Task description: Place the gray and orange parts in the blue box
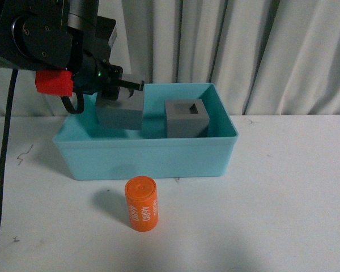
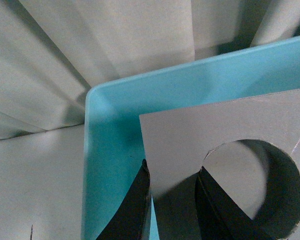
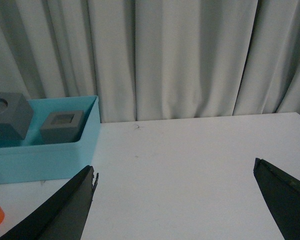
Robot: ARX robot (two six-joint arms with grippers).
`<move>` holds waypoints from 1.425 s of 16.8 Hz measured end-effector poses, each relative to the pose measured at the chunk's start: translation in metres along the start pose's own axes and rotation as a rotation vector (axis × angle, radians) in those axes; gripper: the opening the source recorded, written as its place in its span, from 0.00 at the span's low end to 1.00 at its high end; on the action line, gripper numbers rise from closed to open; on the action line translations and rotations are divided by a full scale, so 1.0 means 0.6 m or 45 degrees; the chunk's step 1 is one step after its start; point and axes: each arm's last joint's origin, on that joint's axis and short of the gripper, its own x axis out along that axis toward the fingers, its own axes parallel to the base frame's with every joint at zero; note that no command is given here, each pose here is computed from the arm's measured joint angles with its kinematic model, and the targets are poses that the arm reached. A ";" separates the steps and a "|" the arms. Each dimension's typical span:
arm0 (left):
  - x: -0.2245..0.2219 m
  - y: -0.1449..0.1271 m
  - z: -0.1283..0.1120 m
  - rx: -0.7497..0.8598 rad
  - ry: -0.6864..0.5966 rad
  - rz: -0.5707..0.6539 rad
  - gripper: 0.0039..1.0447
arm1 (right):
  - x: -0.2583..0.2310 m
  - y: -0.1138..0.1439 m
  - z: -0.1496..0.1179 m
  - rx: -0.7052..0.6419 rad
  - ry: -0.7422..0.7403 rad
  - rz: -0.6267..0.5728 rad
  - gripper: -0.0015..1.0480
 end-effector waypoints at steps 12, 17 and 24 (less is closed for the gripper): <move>0.023 0.028 -0.019 0.008 0.030 0.064 0.53 | 0.000 0.000 0.000 0.000 0.000 0.000 0.94; -0.060 0.052 -0.012 -0.124 0.063 -0.043 0.95 | 0.000 0.000 0.000 0.000 0.000 0.000 0.94; -0.522 0.215 -0.330 -1.031 0.439 -0.227 0.94 | 0.000 0.000 0.000 0.000 0.000 0.000 0.94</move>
